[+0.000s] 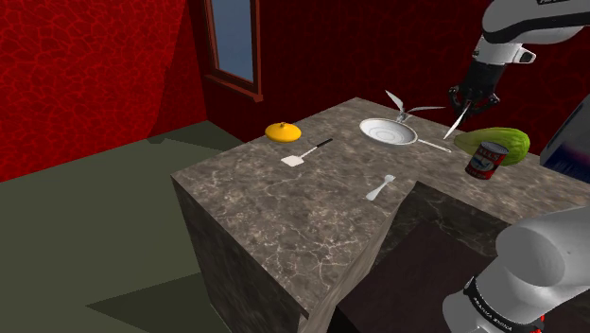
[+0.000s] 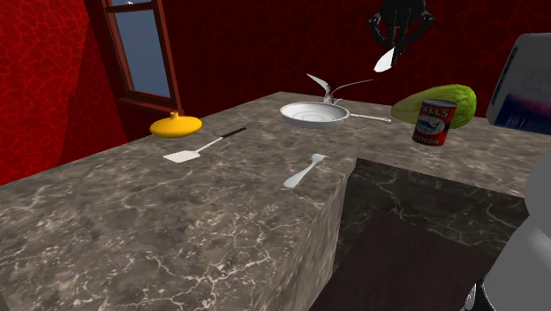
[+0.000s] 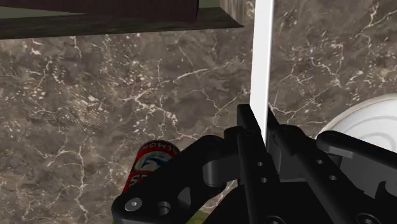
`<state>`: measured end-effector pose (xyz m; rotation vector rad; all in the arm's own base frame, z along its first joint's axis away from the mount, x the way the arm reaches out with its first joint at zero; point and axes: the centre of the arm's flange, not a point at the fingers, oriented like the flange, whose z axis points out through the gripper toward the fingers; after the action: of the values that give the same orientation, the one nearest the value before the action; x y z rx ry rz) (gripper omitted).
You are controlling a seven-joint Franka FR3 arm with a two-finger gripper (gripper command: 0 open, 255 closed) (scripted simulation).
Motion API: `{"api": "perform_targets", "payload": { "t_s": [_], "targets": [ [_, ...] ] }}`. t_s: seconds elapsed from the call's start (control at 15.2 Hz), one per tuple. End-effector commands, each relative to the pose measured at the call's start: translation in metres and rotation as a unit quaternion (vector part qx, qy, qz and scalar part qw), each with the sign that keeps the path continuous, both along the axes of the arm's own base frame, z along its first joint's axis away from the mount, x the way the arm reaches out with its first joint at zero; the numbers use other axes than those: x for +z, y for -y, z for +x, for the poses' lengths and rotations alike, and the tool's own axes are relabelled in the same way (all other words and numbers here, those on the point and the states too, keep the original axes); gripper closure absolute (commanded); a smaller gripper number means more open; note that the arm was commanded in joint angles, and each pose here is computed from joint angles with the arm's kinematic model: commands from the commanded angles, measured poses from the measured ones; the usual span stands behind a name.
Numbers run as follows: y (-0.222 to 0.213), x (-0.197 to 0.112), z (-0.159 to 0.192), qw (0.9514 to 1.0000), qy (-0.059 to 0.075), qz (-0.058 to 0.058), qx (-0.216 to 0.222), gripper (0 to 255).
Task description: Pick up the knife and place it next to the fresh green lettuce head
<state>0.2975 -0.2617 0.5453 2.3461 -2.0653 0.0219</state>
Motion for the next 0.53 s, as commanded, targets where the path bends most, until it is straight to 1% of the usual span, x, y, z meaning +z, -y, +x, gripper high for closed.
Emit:
{"api": "perform_targets", "payload": {
  "t_s": [0.0,0.46],
  "targets": [
    [0.017,0.0,-0.02,1.0,0.0,0.0,0.001,255],
    [0.077,0.0,-0.09,1.0,0.0,0.0,0.001,255]
  ]
}}
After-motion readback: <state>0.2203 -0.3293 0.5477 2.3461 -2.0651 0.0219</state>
